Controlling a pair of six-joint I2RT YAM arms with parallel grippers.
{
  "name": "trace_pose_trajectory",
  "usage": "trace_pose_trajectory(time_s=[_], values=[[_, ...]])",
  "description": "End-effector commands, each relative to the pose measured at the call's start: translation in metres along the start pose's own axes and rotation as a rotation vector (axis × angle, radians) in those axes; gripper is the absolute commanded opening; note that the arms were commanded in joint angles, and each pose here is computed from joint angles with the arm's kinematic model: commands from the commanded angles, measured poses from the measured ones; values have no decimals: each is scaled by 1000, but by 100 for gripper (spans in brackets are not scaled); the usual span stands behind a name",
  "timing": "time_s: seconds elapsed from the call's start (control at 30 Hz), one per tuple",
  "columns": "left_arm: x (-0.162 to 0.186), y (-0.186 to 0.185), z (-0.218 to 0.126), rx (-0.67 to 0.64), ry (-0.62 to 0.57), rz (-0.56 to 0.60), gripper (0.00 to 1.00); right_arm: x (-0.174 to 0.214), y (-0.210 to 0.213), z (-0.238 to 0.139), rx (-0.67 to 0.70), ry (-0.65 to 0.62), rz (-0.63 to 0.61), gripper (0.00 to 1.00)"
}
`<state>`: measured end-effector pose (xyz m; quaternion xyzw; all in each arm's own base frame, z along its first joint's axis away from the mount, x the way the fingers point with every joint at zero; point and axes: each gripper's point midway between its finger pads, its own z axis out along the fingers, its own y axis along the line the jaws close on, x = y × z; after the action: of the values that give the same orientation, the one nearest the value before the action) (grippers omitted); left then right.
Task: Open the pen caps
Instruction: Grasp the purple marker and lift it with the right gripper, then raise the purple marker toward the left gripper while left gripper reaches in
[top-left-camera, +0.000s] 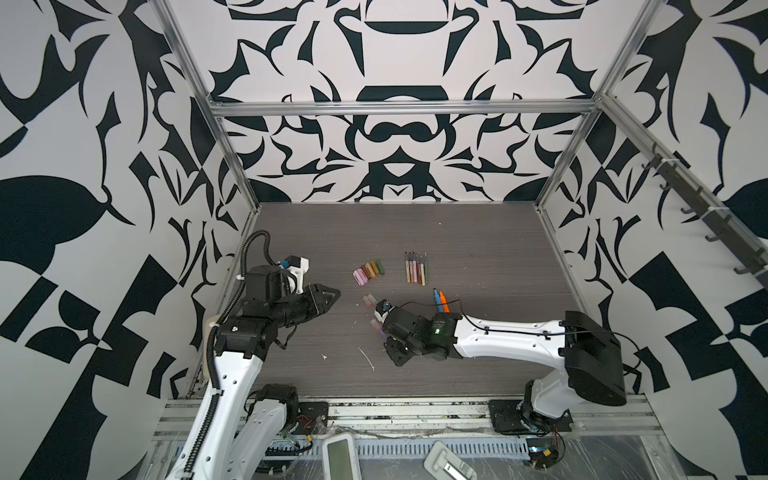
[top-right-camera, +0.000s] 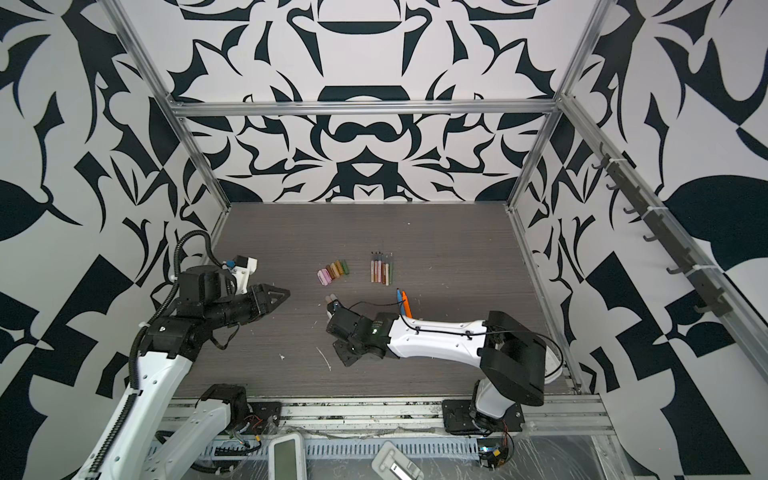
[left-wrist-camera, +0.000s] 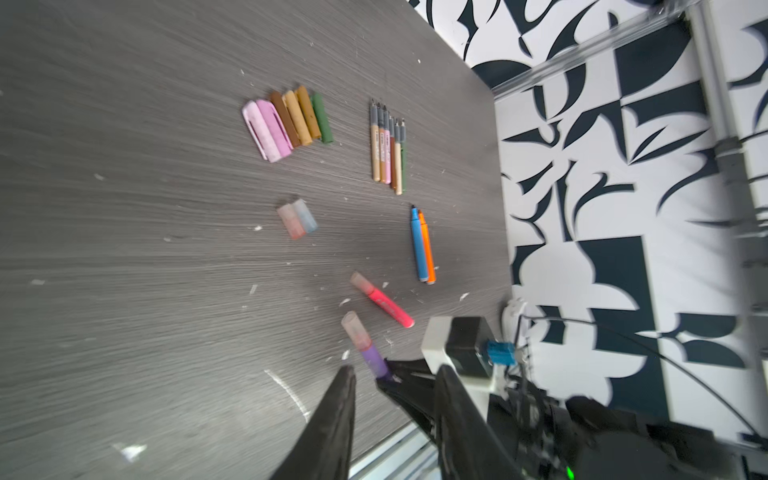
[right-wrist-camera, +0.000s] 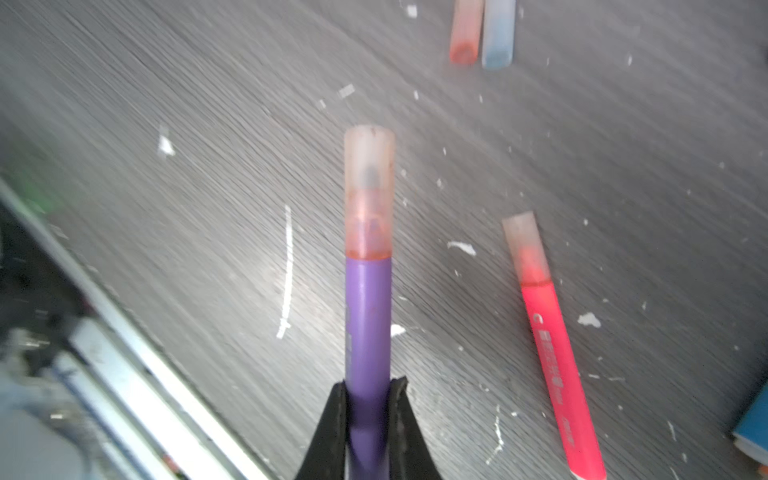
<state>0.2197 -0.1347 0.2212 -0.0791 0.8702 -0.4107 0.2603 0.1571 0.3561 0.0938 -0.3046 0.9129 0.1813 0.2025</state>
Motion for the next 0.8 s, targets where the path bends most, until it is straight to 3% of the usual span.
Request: trace_pose_trajectory(time_s=[0.0,0.37,0.77], values=[[-1,-10,10,73,6,-65,35,-24,15,-18,-64,-79,49,3],[26,-15,39,23,64,-29,35,-55,26,-43,-209,-165,153,3],[42,-22,70,-41,122,28,37,-67,27,-74,-253,-221,158,3]])
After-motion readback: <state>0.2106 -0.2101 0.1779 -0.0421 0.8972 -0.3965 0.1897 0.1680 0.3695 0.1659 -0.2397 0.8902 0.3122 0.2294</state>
